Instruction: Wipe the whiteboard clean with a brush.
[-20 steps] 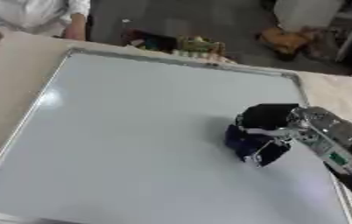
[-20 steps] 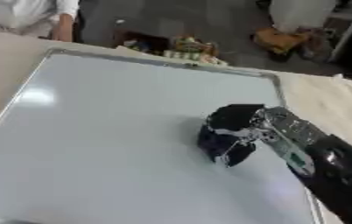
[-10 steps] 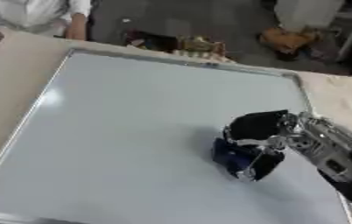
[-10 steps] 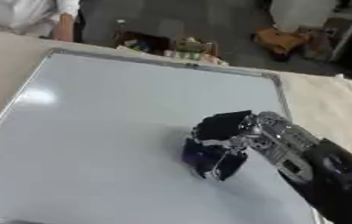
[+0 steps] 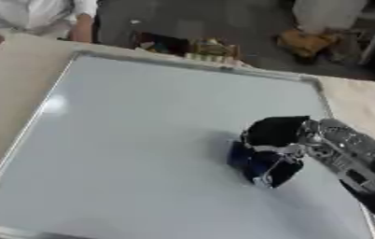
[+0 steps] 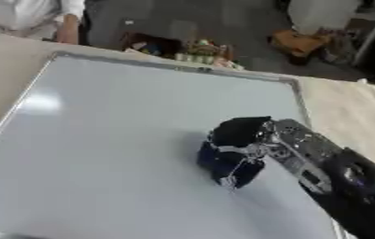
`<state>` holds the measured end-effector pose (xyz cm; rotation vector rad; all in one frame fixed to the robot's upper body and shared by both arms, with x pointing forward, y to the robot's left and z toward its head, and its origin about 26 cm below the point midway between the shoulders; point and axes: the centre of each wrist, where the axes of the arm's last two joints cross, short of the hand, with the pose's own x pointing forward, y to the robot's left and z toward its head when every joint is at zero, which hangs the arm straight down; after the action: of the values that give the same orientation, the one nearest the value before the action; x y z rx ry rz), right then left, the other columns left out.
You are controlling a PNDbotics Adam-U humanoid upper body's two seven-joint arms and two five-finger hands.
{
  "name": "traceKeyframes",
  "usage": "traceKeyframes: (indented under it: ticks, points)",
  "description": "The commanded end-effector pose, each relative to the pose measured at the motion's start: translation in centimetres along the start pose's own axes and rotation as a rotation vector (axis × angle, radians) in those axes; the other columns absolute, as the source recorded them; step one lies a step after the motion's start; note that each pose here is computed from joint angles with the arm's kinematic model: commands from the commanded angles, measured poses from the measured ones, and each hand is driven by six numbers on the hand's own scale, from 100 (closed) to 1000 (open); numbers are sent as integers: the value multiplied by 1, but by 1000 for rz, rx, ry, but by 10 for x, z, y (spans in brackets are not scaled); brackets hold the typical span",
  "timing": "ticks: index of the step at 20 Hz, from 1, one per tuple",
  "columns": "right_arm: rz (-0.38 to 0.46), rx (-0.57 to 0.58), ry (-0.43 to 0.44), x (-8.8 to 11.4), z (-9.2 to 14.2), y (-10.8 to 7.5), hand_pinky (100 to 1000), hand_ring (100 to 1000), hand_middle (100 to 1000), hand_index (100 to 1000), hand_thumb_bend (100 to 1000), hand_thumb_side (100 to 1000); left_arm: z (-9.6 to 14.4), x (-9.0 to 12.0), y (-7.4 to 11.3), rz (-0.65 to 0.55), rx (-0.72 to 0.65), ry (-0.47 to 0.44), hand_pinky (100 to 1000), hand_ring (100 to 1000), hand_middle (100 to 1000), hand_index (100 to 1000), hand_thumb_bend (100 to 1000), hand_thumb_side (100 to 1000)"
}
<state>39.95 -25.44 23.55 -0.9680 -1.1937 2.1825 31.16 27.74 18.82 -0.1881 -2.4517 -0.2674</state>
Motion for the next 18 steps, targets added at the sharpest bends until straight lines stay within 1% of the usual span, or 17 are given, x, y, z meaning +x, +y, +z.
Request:
traceKeyframes:
  ticks: [1, 5, 12, 15, 18]
  points:
    - [8, 14, 81, -17, 0, 9, 668, 651, 191, 212, 100, 432, -4, 5, 1, -16, -17, -20, 681, 612, 612, 756, 246, 987]
    - [-26, 16, 160, -35, -3, 23, 671, 653, 191, 213, 100, 439, -4, 5, 1, -17, -18, -22, 681, 612, 612, 756, 244, 987]
    - [-85, 1, 295, -64, -6, 40, 673, 654, 189, 212, 100, 450, -5, 5, 1, -16, -20, -27, 679, 613, 613, 757, 244, 988]
    - [-119, 8, 314, -72, -8, 47, 668, 650, 186, 209, 100, 433, -5, 5, 0, -15, -20, -28, 678, 614, 613, 757, 243, 988]
    - [-140, 13, 317, -76, -9, 49, 666, 648, 185, 207, 100, 426, -5, 6, 0, -16, -20, -30, 677, 614, 613, 757, 244, 987]
